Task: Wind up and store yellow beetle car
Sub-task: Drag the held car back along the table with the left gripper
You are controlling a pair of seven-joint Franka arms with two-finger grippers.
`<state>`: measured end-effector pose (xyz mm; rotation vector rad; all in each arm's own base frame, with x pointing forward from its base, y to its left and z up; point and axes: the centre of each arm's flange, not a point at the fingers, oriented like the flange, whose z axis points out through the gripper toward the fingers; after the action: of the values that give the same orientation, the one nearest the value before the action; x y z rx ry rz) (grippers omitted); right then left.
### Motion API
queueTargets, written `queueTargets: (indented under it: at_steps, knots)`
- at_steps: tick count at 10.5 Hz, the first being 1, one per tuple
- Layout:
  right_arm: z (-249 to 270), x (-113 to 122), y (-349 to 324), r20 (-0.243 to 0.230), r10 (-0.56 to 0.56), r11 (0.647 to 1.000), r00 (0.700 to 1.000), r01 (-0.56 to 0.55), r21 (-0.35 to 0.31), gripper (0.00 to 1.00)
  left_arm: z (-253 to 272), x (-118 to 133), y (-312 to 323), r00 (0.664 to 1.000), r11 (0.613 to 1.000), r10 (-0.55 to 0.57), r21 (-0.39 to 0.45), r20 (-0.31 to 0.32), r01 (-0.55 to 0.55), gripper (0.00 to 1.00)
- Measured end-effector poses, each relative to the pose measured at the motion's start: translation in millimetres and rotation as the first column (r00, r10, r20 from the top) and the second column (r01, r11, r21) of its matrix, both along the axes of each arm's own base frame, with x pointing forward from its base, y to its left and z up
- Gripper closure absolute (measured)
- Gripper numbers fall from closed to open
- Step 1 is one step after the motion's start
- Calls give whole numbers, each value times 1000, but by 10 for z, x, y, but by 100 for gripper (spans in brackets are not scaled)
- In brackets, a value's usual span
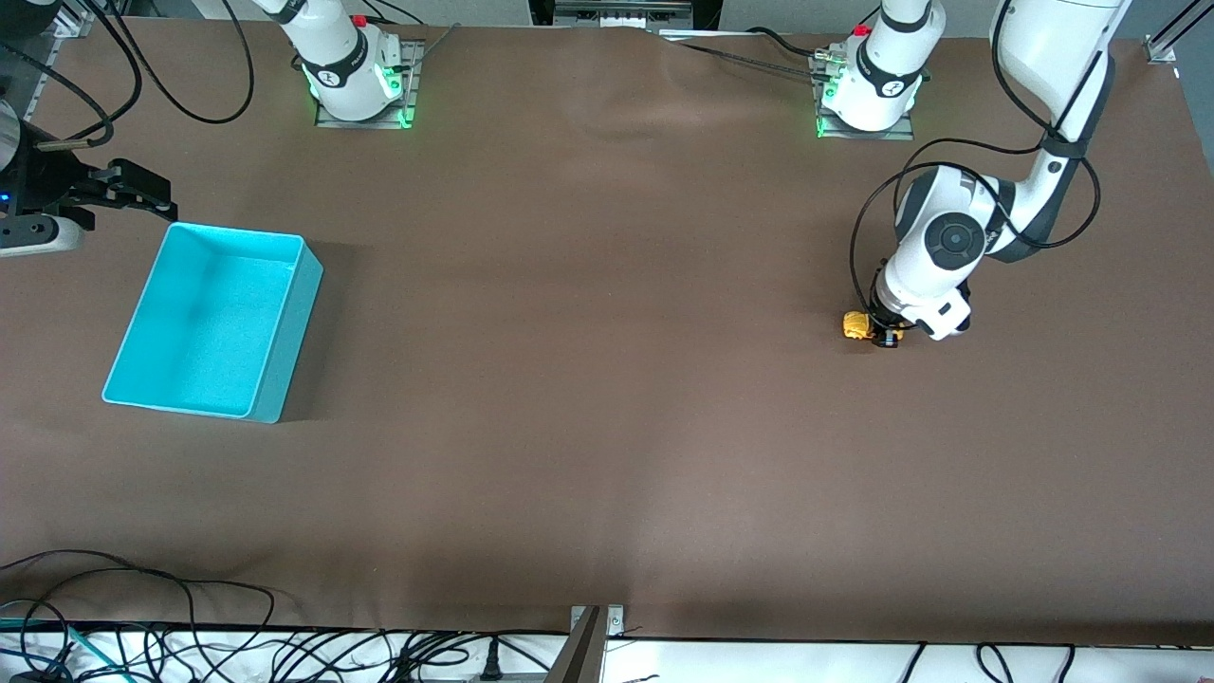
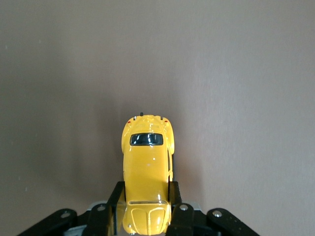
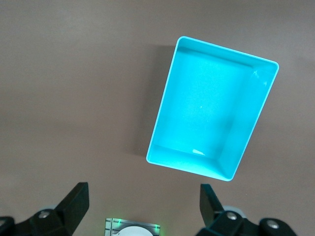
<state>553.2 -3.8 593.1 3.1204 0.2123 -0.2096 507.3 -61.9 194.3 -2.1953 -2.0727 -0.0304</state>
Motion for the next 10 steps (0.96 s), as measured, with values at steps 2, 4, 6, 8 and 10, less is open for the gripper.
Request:
queueTargets:
  at_steps: [2,4,6,8,10]
  knots:
    - [0,0,-1,0,0,1000,1000,0,0,0,-3,23,206,1000,1000,-23,7,-6,23,61]
    - [0,0,-2,0,0,1000,1000,0,0,0,-4,52,459,999,999,-31,18,-10,31,61]
    - [0,0,-2,0,0,1000,1000,0,0,0,-7,85,700,999,999,-36,28,-13,36,61]
    - [0,0,-2,0,0,1000,1000,0,0,0,-8,104,858,999,999,-36,35,-15,37,61]
    - [0,0,-3,0,-1,1000,1000,1,0,0,-11,122,983,1000,999,-25,43,-16,26,61]
